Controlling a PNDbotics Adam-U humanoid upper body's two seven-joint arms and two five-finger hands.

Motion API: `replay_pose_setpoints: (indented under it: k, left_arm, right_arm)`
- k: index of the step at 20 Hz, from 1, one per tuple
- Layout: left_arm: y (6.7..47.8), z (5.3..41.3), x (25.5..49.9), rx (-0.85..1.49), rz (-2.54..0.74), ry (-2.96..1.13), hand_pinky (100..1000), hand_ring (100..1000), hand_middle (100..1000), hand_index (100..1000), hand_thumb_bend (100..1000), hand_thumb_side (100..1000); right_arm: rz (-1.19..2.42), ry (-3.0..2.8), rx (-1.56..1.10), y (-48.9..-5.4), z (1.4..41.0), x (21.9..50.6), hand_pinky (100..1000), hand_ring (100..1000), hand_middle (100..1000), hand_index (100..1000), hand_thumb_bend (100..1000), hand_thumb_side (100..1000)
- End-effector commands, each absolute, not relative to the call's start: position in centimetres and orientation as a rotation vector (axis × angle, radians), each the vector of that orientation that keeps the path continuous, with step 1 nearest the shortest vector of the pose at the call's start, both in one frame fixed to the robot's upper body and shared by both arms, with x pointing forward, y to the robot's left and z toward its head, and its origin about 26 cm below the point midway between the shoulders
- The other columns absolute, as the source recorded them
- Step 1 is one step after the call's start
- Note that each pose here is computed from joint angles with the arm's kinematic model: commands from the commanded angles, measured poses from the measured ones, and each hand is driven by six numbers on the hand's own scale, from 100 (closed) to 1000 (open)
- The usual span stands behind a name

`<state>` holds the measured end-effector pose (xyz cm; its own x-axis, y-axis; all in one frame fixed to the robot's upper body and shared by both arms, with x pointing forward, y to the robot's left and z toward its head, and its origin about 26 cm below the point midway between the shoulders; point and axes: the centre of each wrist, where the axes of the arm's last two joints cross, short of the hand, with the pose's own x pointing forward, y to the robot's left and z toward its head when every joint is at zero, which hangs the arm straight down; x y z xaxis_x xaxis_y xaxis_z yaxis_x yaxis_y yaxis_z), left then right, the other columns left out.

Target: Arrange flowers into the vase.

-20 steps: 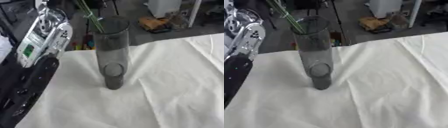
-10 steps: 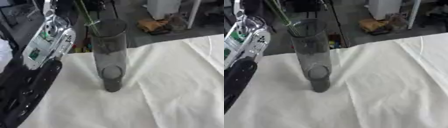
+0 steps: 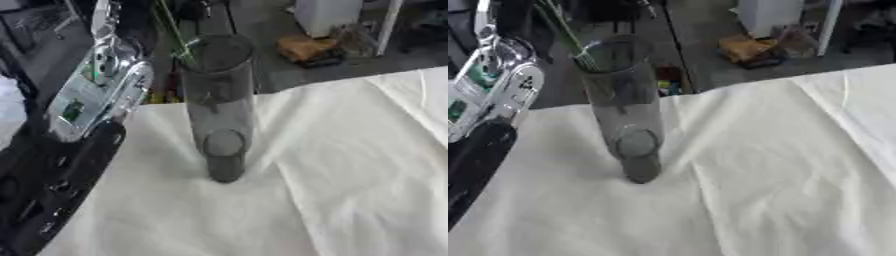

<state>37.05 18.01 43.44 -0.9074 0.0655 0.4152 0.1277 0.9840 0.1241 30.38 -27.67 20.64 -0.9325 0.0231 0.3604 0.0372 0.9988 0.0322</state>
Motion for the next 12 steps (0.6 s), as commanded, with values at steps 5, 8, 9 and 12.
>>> replay_pose_setpoints:
  k: [5, 8, 9, 12]
  left_arm:
    - [18.69, 43.81, 36.67, -0.092, -0.197, -2.696, 100, 100, 100, 107, 198, 603]
    - [18.71, 43.68, 36.66, -0.075, -0.218, -2.688, 100, 100, 100, 153, 297, 646]
    - [18.72, 43.65, 36.66, -0.065, -0.225, -2.685, 100, 100, 100, 155, 296, 648]
    - [18.60, 43.66, 36.58, -0.054, -0.237, -2.682, 100, 100, 100, 161, 270, 666]
  right_arm:
    - [-0.035, -2.795, -0.063, -27.82, 21.18, 30.11, 874, 840, 649, 921, 100, 988]
    - [-0.036, -2.796, -0.062, -27.81, 21.19, 30.11, 873, 839, 649, 921, 100, 988]
    - [-0.037, -2.796, -0.062, -27.82, 21.18, 30.11, 873, 839, 649, 921, 100, 988]
    - [-0.035, -2.793, -0.059, -27.76, 21.17, 30.12, 873, 839, 648, 921, 100, 987]
